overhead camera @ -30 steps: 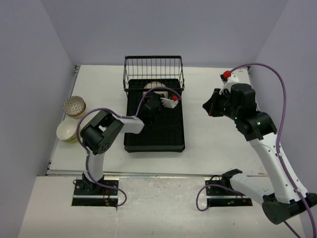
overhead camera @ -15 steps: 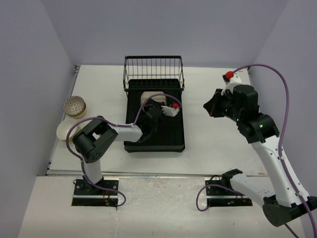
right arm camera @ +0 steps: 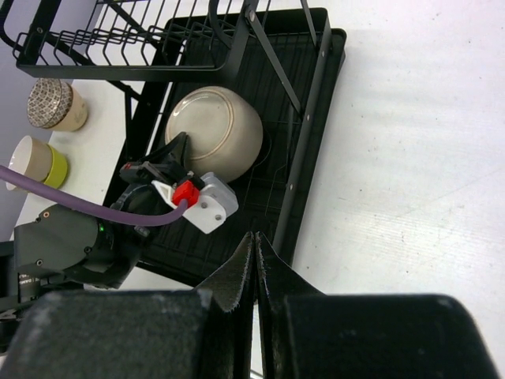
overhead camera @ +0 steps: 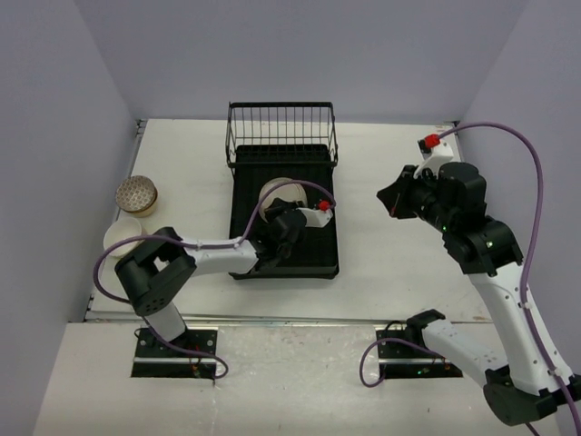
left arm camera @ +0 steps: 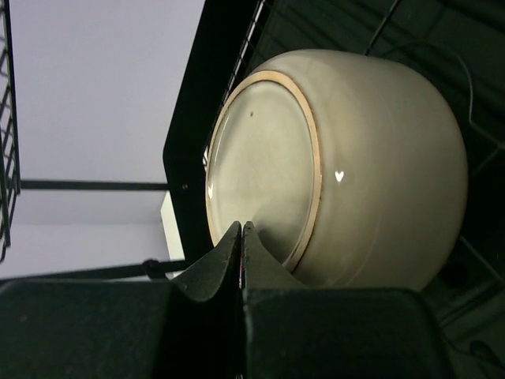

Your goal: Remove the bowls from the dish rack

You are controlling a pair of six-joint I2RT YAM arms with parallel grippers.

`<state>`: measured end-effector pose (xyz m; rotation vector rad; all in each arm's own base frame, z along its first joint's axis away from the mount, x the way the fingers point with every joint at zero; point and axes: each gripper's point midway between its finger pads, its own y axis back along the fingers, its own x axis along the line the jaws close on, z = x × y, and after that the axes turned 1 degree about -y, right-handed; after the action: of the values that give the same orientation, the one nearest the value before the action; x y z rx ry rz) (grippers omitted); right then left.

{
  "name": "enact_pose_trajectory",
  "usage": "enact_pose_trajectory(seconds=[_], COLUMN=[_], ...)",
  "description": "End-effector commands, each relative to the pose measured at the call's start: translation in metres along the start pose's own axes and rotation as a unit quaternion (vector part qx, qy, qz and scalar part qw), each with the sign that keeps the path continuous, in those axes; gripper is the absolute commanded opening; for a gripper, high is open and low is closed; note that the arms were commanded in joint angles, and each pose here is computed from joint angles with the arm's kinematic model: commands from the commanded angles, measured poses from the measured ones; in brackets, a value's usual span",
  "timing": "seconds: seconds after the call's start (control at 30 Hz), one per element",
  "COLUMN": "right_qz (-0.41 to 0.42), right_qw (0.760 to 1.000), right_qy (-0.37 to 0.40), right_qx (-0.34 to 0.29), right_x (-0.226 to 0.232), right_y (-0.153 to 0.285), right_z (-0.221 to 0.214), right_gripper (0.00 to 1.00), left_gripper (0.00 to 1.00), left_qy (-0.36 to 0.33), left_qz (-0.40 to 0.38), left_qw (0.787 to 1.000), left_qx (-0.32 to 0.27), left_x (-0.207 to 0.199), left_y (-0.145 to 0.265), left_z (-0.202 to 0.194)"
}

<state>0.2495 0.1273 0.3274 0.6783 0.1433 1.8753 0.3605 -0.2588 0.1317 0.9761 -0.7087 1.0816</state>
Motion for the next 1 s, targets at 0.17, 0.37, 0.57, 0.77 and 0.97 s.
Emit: enact_pose_trajectory(seconds=[0.17, 0.37, 0.57, 0.77, 0.97], right_qz=[0.013, 0.016, 0.019, 0.03, 0.053], right_qw=[1.0, 1.0, 1.0, 0.997, 0.991], right_qy=[-0.002, -0.003, -0.013, -0.029, -0.032], right_qx=[-0.021, -0.019, 0.008, 0.059, 0.115], right_x=[0.007, 0.008, 0.006, 0.004, 0.008], right_y=[0.013, 0.017, 0.016, 0.006, -0.002], right_z=[0.011, 0.008, -0.008, -0.04, -0.066], right_gripper=[0.0, 0.0, 0.0, 0.0, 0.0], left_gripper=[0.0, 0.0, 0.0, 0.0, 0.0], left_qy=[-0.035, -0.03, -0.039, 0.001, 0.048], left_qz=[-0.076, -0.089, -0.106, -0.1, -0.077], left_qw=[0.993, 0.992, 0.988, 0.988, 0.987], left_qx=[0.082, 0.089, 0.104, 0.12, 0.133], left_x=[-0.052, -0.068, -0.084, -0.075, -0.06], left_y=[0.046, 0.071, 0.099, 0.115, 0.123], left_z=[-0.058, -0.061, -0.068, -0.077, -0.081])
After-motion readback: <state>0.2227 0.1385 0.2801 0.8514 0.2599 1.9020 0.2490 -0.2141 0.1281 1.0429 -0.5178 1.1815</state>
